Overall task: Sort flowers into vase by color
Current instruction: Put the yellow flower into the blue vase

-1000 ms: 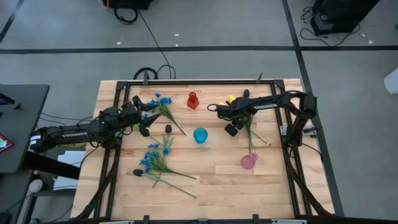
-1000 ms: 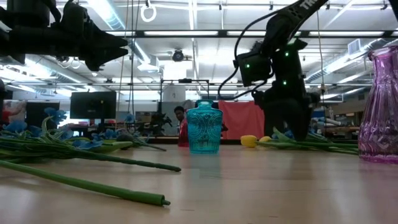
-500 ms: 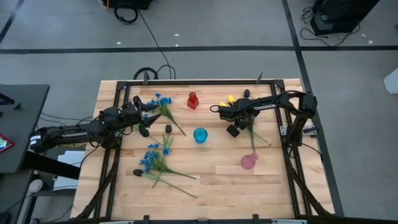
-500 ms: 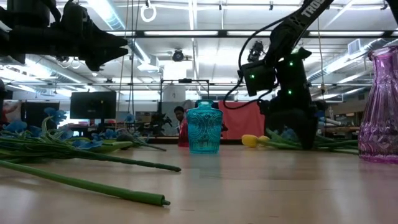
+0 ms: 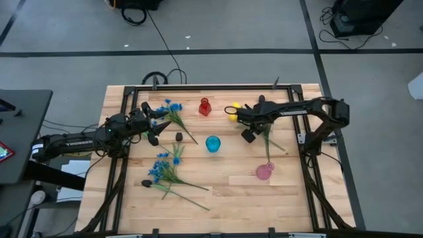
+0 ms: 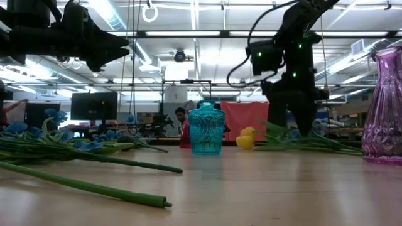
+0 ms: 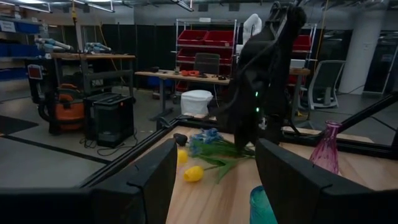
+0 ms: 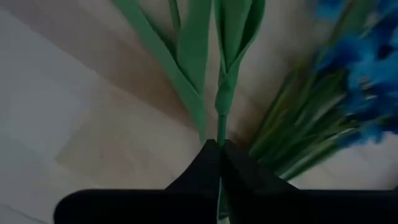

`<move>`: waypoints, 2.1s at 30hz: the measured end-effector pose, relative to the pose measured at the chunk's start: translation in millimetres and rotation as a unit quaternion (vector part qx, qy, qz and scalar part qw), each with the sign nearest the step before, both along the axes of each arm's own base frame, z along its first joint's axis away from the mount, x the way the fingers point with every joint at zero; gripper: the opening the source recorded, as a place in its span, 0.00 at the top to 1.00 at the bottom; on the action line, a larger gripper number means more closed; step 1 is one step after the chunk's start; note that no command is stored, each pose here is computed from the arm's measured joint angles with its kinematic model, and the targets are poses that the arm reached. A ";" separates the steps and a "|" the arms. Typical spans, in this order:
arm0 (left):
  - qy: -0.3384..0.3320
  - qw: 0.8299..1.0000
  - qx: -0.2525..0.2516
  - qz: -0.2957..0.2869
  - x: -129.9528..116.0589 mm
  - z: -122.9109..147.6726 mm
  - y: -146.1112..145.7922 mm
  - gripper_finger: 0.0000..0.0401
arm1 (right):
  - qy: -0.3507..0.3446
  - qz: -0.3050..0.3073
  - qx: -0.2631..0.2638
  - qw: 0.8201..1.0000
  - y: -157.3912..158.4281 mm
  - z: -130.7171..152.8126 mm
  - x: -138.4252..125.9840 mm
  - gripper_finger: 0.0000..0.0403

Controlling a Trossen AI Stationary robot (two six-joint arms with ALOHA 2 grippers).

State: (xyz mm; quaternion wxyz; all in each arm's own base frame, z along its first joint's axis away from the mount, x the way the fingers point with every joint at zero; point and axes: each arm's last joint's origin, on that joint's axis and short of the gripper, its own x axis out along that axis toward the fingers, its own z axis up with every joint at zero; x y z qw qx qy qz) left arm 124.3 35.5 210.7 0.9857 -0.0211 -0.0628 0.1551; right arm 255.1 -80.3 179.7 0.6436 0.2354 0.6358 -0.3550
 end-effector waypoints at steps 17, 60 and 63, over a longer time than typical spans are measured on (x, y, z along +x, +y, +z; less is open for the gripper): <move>-0.006 0.995 -0.060 -0.085 3.6 -2.8 -4.4 0.44 | -0.473 0.188 -0.142 0.849 18.3 95.3 52.8 0.96; 0.149 0.980 -0.048 -0.121 168.6 -114.2 -35.4 0.09 | -0.603 0.235 -0.242 0.723 79.0 30.9 64.8 0.96; 0.154 0.980 -0.039 -0.117 178.1 -120.8 -35.2 0.09 | -0.598 0.234 -0.236 0.730 78.8 25.2 61.9 0.96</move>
